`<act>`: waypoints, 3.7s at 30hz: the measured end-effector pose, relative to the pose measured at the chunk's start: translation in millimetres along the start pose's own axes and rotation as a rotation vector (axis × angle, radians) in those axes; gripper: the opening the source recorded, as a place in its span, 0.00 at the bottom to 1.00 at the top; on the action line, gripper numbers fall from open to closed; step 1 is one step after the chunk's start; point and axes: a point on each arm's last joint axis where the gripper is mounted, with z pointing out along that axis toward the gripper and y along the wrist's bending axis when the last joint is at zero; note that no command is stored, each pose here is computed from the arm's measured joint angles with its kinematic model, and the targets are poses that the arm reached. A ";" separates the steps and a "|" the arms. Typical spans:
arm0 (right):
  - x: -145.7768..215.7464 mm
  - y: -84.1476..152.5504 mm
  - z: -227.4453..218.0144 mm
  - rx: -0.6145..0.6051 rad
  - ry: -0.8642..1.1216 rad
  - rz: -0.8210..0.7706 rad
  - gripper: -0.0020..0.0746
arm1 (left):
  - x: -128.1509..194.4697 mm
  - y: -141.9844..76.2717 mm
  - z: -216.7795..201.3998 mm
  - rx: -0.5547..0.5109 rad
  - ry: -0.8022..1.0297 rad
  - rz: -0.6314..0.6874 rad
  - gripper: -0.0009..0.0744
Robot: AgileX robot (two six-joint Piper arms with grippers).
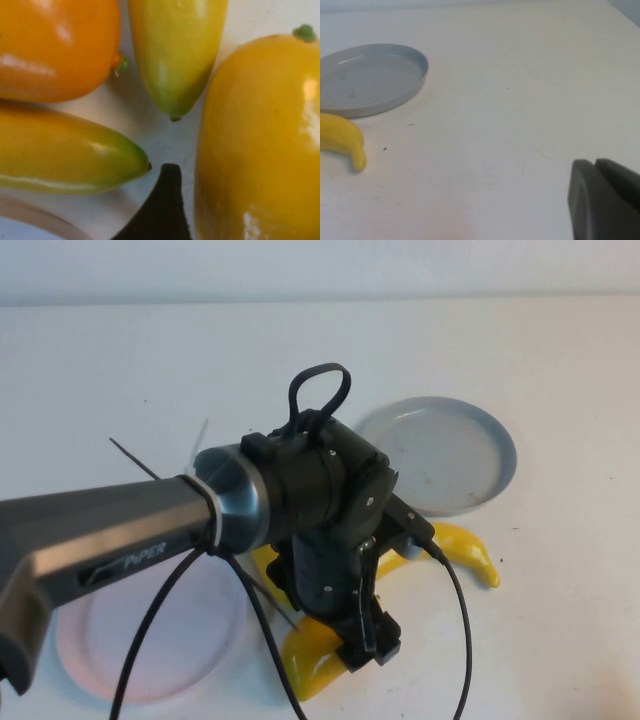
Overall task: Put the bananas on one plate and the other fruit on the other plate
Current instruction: Put one type of fruit in the left plate
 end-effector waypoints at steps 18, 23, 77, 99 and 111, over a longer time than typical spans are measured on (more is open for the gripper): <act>0.0 0.0 0.0 0.000 0.000 0.000 0.00 | -10.6 -4.4 -13.1 0.063 -0.004 -0.016 0.70; 0.0 0.0 0.0 0.000 0.000 0.000 0.00 | -16.4 -4.1 -44.8 0.072 -0.055 -0.004 0.70; 0.0 0.0 0.0 0.000 0.000 0.000 0.00 | 74.2 129.0 -29.5 -0.001 -0.011 -0.501 0.81; 0.0 0.0 0.0 0.000 0.000 0.000 0.00 | -40.3 89.6 -47.5 0.068 -0.296 -0.601 0.81; 0.0 0.0 0.0 0.000 0.000 0.000 0.00 | -49.8 98.1 -24.8 0.007 -0.225 -0.633 0.81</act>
